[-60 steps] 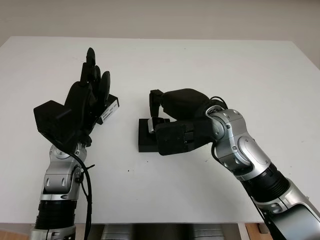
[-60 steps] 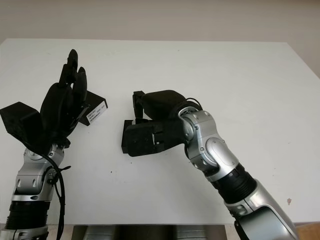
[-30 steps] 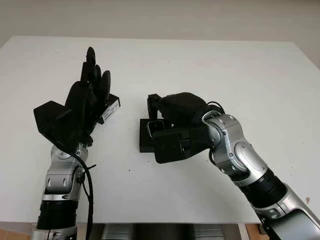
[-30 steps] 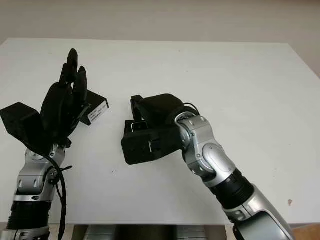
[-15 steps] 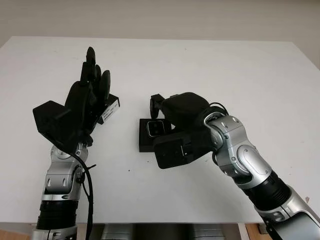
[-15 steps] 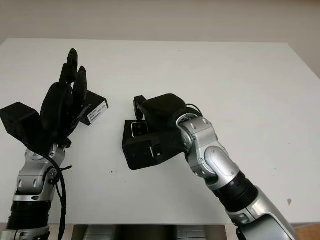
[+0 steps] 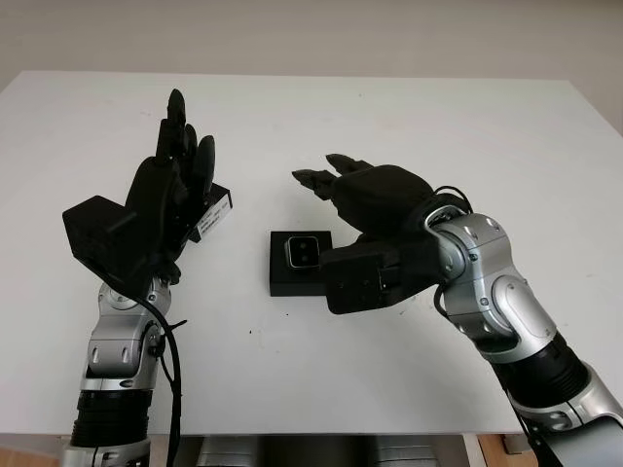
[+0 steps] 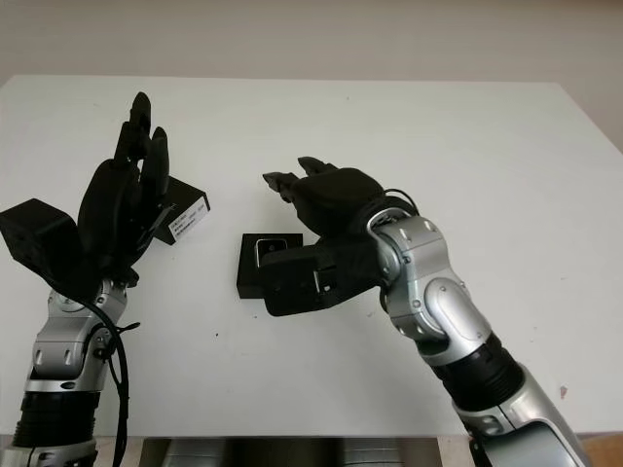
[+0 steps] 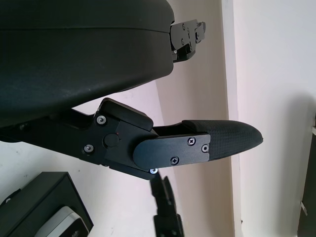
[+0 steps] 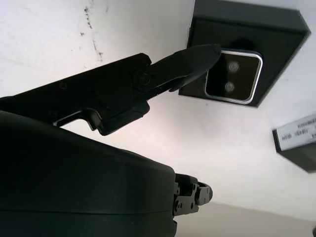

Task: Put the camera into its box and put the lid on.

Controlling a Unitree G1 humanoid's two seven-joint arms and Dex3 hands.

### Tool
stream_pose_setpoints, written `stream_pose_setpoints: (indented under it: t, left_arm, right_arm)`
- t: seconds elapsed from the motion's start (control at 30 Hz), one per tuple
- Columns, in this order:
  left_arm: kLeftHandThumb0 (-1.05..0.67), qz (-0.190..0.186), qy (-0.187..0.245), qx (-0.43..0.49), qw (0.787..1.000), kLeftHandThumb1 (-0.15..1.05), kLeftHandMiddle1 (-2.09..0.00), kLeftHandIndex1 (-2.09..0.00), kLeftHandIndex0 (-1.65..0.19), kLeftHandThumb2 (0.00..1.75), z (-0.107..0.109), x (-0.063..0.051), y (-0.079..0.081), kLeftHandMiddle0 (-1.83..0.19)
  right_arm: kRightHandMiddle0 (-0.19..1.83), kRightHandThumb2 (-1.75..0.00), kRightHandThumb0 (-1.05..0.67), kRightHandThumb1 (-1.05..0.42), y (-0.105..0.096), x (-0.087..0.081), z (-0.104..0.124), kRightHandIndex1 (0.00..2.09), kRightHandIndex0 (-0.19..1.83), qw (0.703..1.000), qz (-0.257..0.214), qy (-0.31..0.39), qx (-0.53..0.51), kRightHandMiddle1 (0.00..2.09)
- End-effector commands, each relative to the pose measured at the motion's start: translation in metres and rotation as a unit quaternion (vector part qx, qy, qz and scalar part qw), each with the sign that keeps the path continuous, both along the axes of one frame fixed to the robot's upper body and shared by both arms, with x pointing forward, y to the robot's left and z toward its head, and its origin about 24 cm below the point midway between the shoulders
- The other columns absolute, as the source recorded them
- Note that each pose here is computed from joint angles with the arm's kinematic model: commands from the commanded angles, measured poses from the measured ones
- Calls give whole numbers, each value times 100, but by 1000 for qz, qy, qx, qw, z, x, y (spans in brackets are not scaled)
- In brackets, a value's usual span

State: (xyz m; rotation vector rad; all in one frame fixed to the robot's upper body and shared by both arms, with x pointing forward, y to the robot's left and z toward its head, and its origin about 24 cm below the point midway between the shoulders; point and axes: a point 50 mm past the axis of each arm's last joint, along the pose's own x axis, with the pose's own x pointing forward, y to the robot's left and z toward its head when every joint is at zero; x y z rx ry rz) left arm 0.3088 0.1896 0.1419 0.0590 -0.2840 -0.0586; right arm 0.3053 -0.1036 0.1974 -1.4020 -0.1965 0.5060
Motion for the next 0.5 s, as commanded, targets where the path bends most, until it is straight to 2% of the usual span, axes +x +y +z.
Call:
stream_pose_setpoints:
  t: [0.0,0.07,0.2,0.33,0.47]
  left_arm:
    - [-82,0,-8,1,1000,105,0,0,19,53,4,-2,0,19]
    - [-82,0,-8,-2,1000,105,0,0,19,53,4,-2,0,19]
    - [-82,4,-11,0,1000,105,0,0,19,52,4,-2,1,19]
    - [-83,8,-9,7,1000,105,0,0,19,53,4,-3,2,19]
    - [-82,6,-6,4,1000,105,0,0,19,53,4,-3,2,19]
  right_arm:
    - [-8,-5,-73,-90,-8,-2,11,2,-13,999,2,-13,37,7]
    - [-4,-5,-73,-90,-14,-3,16,5,-9,996,2,-28,80,9]
    - [12,-5,-69,-89,-27,-6,16,15,13,986,2,-77,145,15]
    - [28,-5,-66,-87,-36,-11,0,21,24,974,29,-117,191,24]
    - [30,-5,-67,-86,-39,-12,-13,27,28,971,31,-130,200,37]
